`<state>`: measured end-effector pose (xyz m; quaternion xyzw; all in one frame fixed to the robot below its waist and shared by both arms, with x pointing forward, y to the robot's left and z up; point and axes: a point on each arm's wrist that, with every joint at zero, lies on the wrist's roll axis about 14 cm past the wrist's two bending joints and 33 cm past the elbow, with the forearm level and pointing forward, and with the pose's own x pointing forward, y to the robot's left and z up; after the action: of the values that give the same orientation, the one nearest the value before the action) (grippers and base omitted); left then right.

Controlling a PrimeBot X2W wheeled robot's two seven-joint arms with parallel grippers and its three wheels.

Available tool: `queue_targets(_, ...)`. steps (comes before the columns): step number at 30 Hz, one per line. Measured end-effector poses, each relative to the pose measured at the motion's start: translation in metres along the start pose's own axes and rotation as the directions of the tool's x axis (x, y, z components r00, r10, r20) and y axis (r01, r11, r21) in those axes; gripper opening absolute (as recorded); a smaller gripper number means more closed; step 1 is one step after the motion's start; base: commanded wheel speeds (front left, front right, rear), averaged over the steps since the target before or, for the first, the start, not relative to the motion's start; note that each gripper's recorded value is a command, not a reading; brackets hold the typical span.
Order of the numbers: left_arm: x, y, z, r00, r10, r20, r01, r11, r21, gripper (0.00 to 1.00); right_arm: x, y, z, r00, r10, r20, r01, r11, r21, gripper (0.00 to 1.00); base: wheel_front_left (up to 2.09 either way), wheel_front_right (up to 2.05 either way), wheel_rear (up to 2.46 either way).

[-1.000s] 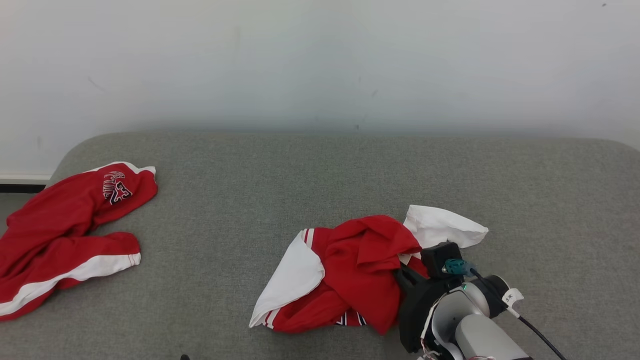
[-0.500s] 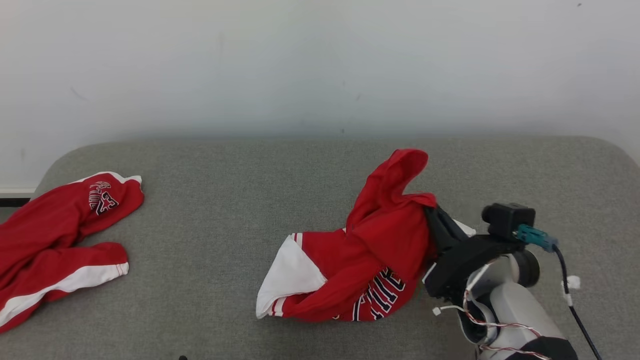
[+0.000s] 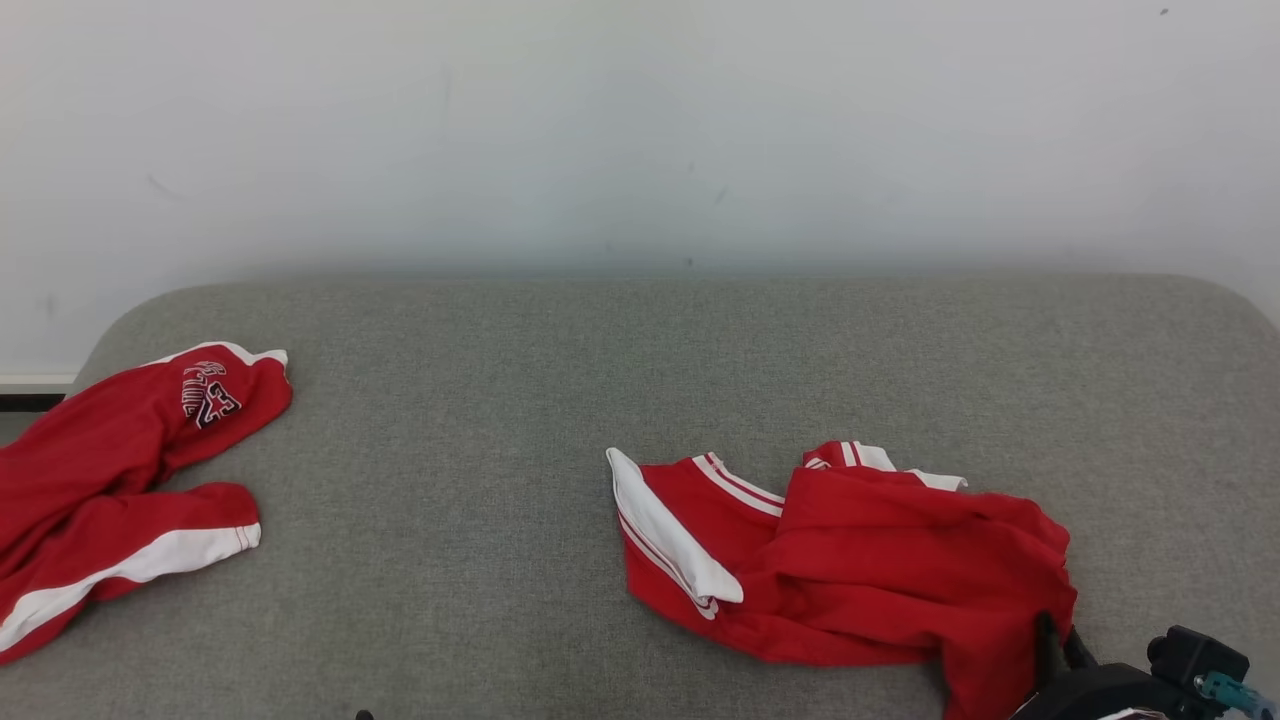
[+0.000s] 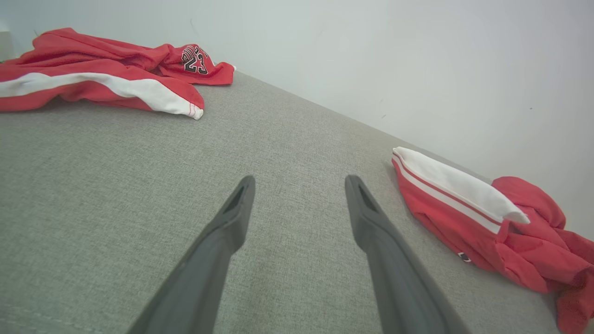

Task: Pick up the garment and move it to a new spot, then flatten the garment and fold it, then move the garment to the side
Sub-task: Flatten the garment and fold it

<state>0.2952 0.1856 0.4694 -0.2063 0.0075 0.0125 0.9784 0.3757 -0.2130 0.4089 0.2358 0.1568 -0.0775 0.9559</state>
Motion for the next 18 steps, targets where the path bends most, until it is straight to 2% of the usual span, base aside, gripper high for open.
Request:
queue_targets(6, 0.002, -0.003, 0.0, 1.0, -0.012, 0.0, 0.012, 1.0, 0.002, 1.0, -0.002, -0.012, 0.01, 0.998, -0.037, 0.042, 0.038, 0.999, -0.013, 1.0, 0.0, 0.0, 0.0)
queue_targets(11, 0.003, -0.007, 0.0, 1.0, -0.026, 0.001, 0.026, 1.0, 0.001, 1.0, 0.005, -0.002, 0.03, 0.998, -0.013, 0.064, 0.015, 0.999, -0.033, 1.0, 0.0, 0.0, 0.0)
queue_targets(14, 0.002, -0.008, 0.0, 1.0, -0.03, 0.001, 0.03, 1.0, 0.0, 1.0, 0.011, 0.009, 0.033, 1.0, 0.01, 0.003, -0.01, 0.999, -0.047, 1.0, 0.0, 0.0, 0.0)
queue_targets(18, 0.001, -0.008, 0.001, 1.0, -0.027, 0.004, 0.027, 1.0, -0.001, 1.0, 0.015, 0.01, 0.021, 0.987, -0.011, -0.158, -0.007, 0.994, -0.112, 1.0, 0.0, 0.0, 0.0)
